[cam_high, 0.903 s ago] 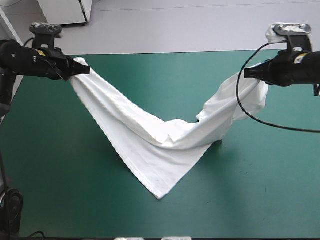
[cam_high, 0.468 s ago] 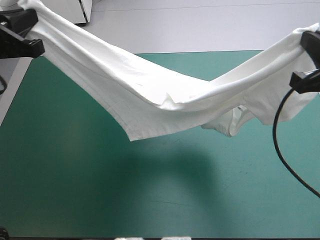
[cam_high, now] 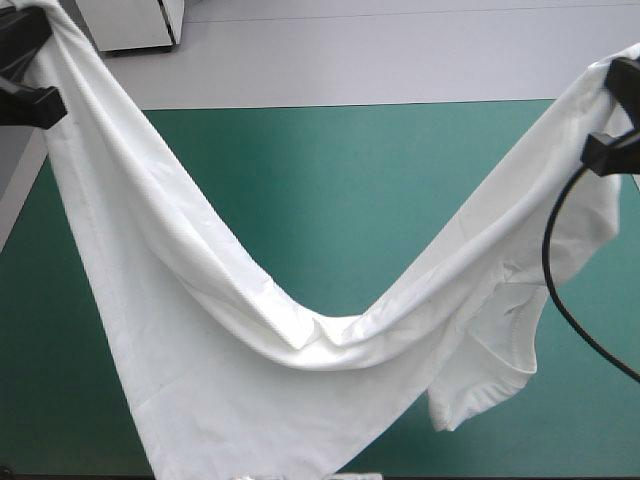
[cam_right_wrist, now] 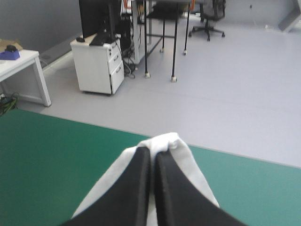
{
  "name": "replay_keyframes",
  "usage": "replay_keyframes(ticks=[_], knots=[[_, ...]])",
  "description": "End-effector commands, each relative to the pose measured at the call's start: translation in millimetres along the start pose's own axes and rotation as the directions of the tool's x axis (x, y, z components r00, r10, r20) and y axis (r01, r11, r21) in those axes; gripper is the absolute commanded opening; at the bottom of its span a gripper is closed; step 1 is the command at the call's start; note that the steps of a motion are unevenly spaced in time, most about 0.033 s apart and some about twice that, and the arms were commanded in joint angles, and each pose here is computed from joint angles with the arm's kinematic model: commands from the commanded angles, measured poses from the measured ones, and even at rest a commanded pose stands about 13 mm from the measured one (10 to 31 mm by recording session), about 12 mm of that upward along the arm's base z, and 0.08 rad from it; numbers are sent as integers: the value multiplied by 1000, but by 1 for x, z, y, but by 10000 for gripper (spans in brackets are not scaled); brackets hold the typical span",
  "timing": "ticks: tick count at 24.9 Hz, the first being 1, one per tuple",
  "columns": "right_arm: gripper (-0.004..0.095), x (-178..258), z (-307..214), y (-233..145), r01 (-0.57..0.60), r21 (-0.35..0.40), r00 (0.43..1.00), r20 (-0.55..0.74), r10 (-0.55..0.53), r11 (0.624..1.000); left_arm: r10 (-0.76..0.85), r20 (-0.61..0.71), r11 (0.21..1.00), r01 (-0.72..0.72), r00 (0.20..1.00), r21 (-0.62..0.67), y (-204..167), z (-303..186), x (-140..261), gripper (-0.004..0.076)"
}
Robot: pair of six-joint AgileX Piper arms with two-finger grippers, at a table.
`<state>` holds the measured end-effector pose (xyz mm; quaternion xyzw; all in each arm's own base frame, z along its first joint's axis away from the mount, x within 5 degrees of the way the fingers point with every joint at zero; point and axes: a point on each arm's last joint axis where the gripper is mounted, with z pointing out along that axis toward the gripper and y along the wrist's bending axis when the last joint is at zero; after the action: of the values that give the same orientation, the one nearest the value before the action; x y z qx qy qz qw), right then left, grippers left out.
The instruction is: Fold the cloth
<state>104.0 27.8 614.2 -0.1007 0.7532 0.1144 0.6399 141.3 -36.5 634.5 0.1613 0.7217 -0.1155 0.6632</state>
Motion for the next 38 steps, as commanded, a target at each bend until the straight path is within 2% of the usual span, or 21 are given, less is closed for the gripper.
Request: replay_keyframes(ticks=[1,4,7,11,17,21,27,29,31,32,33,35,36,38], knots=[[-17,17,38,-12,-53,17,992,-115,55,998,-72,-165,997,75,984,10,14,45,25,-9],[-17,48,82,-25,-100,30,954,-282,104,995,-128,-321,990,138,938,8,28,89,59,-9],[-17,90,133,-41,-154,56,885,-435,163,986,-185,-495,978,209,849,-8,42,136,108,-9],[-17,140,201,-60,-216,94,828,-509,233,972,-242,-635,961,271,734,-53,59,196,178,-9],[-17,199,303,-88,-276,107,760,-584,285,955,-285,-703,947,303,652,-103,83,271,261,-9],[-17,230,359,-104,-285,124,719,-629,297,951,-310,-681,946,290,664,-148,96,307,301,-9],[-16,248,393,-116,-269,138,710,-641,293,953,-276,-683,961,202,676,-190,110,328,335,-9],[44,252,392,-116,-260,131,695,-663,280,957,-273,-692,962,181,668,-205,112,328,339,0],[224,253,391,-115,-256,121,681,-682,268,959,-268,-703,963,178,659,-201,112,327,340,65],[300,253,390,-114,-258,119,670,-694,266,959,-268,-713,963,182,648,-197,111,325,337,109],[418,251,387,-113,-260,111,652,-713,259,959,-256,-726,967,179,639,-184,110,323,334,161],[560,247,384,-111,-270,111,628,-732,263,956,-247,-743,969,181,622,-171,108,318,324,286],[601,242,383,-111,-283,122,623,-731,278,951,-243,-746,970,178,620,-168,108,316,317,337],[596,231,380,-111,-283,123,634,-720,281,951,-232,-737,972,171,634,-159,107,311,300,437]])
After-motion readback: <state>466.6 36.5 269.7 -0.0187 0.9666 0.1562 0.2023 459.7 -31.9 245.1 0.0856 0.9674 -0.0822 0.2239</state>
